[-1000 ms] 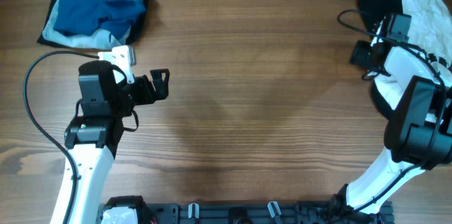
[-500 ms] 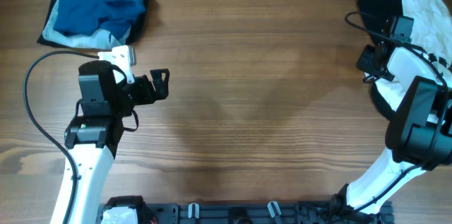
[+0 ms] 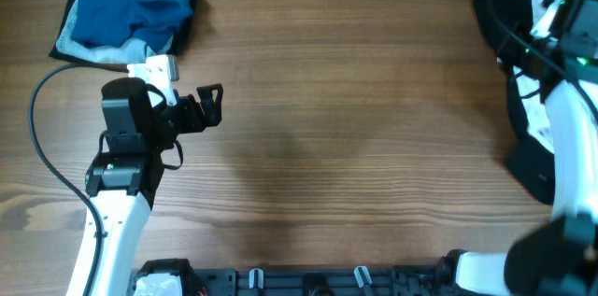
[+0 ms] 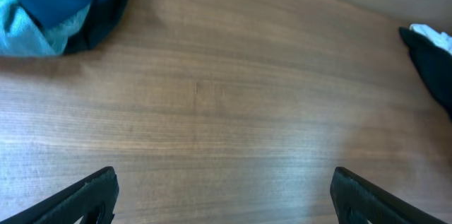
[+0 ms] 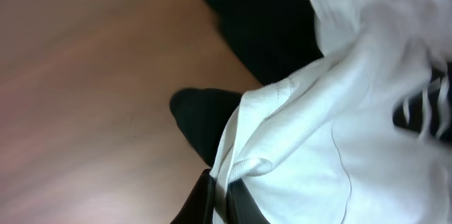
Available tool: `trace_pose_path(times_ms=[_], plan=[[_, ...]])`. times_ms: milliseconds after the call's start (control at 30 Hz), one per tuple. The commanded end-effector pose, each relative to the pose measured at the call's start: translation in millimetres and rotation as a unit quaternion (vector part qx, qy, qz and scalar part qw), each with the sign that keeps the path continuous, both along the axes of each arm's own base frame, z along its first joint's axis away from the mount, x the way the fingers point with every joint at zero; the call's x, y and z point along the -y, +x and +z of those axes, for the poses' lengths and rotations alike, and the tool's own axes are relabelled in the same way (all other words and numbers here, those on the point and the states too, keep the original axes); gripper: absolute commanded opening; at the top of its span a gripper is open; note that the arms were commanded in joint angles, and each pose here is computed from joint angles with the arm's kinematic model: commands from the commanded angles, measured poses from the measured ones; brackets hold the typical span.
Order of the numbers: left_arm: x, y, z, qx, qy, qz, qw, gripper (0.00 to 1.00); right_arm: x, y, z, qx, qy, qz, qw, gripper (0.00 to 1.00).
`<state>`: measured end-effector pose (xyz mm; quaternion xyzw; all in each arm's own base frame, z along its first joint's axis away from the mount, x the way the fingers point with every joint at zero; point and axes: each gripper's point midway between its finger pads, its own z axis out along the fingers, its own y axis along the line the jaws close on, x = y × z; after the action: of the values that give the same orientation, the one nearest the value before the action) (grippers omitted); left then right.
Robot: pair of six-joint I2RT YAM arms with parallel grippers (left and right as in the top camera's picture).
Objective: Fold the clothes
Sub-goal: 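Grasp the white PUMA T-shirt with the right gripper, then drag the white T-shirt to the table center with the right gripper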
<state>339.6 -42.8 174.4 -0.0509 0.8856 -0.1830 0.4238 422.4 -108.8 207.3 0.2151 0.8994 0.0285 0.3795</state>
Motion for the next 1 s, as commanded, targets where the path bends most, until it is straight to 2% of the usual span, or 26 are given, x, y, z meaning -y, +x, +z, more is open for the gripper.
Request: trace_pose_path(times_ms=[0,200,400,533,667,767,900,967], plan=[[1.3,8.0,14.8,0.028,-0.005,-0.005,1.0,0.95,-69.6,1.0,65.0,0.083,0.01,0.112,0.99,0.04],[1.2,10.0,17.8,0.033,-0.011,0.0,0.999,0.97,-105.2,3.8,60.5,0.071,-0.021,0.135,0.988,0.04],[1.2,8.6,15.6,0.028,-0.011,-0.001,1.0,0.98,-97.1,2.2,45.4,0.045,-0.014,0.127,0.991,0.04],[1.1,9.9,17.6,0.033,-0.011,0.0,0.999,0.98,-117.9,5.1,52.0,0.064,0.017,0.169,0.983,0.04],[-9.7,17.8,29.7,0.062,-0.004,0.019,0.998,1.0,-185.2,5.9,71.7,0.108,0.068,0.275,0.953,0.04],[-30.3,20.8,34.3,0.069,-0.012,0.054,0.996,1.0,-262.0,-8.5,82.3,0.128,0.077,0.363,0.92,0.04],[-61.0,17.5,28.7,0.056,-0.01,0.097,0.994,0.99,-378.7,-56.5,82.3,0.129,0.101,0.482,0.86,0.04],[-73.3,14.1,24.4,0.046,-0.011,0.115,0.992,0.99,-420.9,-82.1,69.4,0.113,0.098,0.522,0.84,0.04]])
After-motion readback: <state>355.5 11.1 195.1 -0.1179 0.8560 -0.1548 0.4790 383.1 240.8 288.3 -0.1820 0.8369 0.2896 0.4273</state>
